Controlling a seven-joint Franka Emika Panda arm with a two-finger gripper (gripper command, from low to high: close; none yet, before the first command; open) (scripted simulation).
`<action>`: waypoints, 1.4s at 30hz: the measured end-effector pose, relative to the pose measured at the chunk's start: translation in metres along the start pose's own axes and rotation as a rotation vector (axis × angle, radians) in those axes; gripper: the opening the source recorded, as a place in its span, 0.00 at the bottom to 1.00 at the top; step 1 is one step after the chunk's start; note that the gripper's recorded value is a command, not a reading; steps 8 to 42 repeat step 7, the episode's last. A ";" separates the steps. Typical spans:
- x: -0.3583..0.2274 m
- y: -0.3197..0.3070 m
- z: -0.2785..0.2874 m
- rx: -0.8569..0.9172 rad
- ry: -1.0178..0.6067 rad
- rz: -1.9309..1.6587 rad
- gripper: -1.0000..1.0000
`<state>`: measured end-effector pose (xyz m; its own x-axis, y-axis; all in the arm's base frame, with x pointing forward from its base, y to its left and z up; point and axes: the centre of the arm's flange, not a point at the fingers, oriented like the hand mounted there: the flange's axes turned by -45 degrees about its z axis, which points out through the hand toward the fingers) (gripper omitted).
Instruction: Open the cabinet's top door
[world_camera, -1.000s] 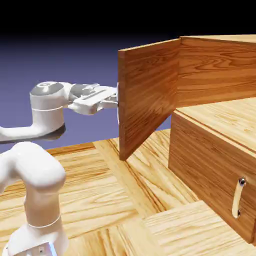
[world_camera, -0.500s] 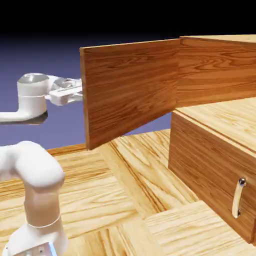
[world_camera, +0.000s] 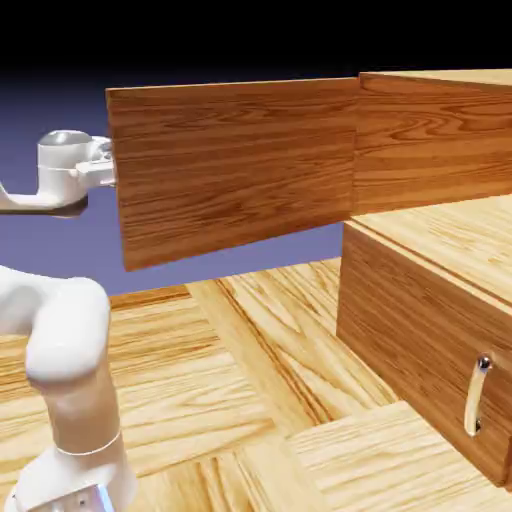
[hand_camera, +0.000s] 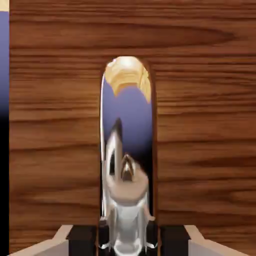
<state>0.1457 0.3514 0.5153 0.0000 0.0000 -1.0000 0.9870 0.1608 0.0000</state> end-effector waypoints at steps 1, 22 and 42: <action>0.000 0.002 -0.008 0.017 0.000 0.000 0.00; 0.000 0.019 -0.054 0.110 -0.001 0.000 0.00; 0.000 0.019 -0.054 0.110 -0.001 0.000 0.00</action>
